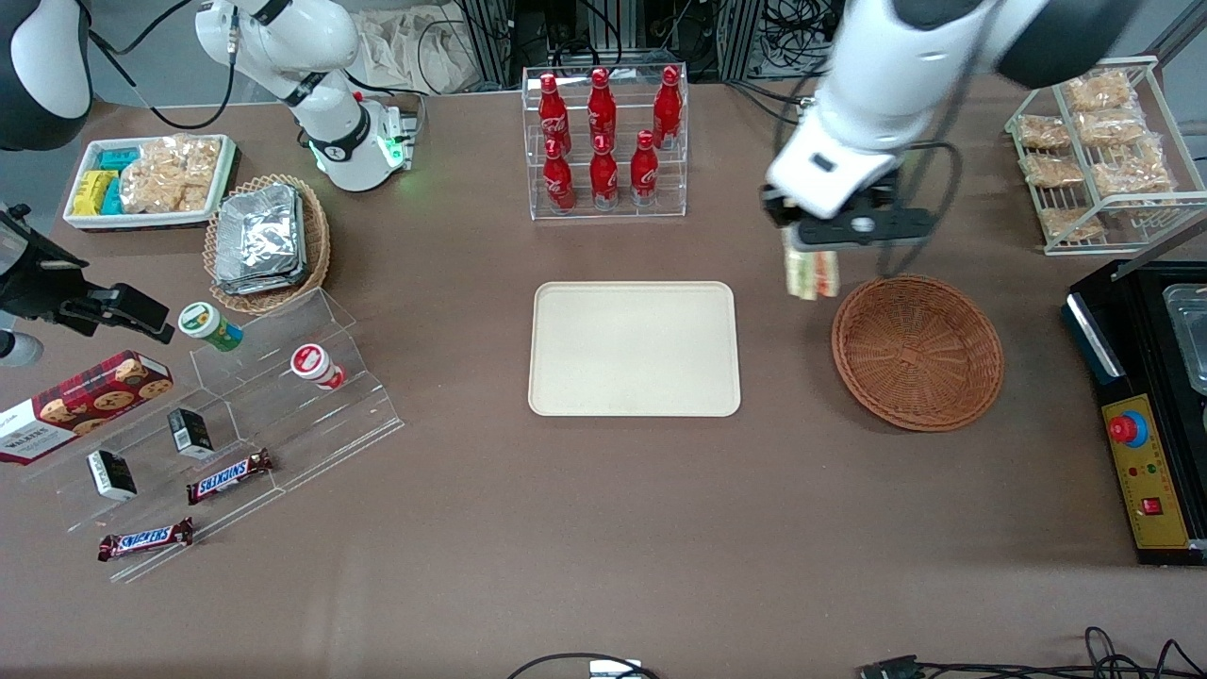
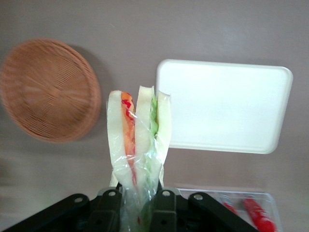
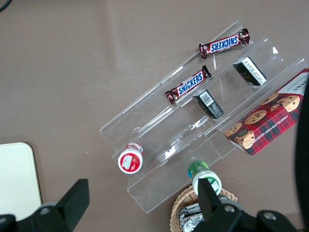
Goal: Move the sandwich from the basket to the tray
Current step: 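Carry the sandwich over the cream tray and lower it onto it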
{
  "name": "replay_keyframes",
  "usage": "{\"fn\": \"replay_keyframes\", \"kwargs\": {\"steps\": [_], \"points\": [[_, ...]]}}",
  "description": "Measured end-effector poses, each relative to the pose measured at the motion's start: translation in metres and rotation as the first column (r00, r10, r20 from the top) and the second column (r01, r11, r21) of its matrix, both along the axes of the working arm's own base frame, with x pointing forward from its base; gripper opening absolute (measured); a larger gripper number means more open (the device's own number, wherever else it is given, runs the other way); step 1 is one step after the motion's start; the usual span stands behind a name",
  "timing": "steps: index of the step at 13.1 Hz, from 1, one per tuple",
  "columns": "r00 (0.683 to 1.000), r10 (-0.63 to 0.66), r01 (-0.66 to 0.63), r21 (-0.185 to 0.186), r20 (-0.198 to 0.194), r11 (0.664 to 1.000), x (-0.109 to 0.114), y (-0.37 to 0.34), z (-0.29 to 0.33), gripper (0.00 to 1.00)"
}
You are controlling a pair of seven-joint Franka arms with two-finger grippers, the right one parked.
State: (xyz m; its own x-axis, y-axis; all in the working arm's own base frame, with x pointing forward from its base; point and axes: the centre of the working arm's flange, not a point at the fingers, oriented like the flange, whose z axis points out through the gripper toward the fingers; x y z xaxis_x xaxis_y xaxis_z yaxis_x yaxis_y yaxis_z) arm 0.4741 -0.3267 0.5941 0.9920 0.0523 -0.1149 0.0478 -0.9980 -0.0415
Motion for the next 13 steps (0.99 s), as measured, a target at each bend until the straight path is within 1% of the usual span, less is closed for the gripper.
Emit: {"fn": "replay_keyframes", "kwargs": {"steps": [1,2,3,4,5,6,8,10,11,13], "points": [[1.000,0.000,0.000,0.000,-0.021,1.000,-0.001,-0.017,-0.012,0.19],[0.999,-0.008,0.008,0.009,-0.037,1.000,0.002,-0.026,-0.028,0.19],[0.999,-0.014,0.015,0.013,-0.048,1.000,0.008,-0.031,-0.050,0.19],[0.998,-0.017,0.018,0.008,-0.056,1.000,0.015,-0.035,-0.075,0.19],[0.998,-0.020,0.021,0.001,-0.054,1.000,0.019,-0.038,-0.102,0.19],[0.999,-0.028,0.028,-0.003,-0.045,1.000,0.021,-0.042,-0.132,0.19],[0.998,-0.061,0.061,0.007,-0.021,0.998,0.017,-0.045,-0.195,0.19],[0.995,-0.102,0.103,0.022,-0.007,0.994,0.011,-0.045,-0.250,0.19],[0.993,-0.121,0.121,0.025,-0.002,0.992,0.010,-0.045,-0.274,0.19],[0.988,-0.153,0.154,0.023,-0.009,0.988,0.008,-0.047,-0.312,0.19]]}}
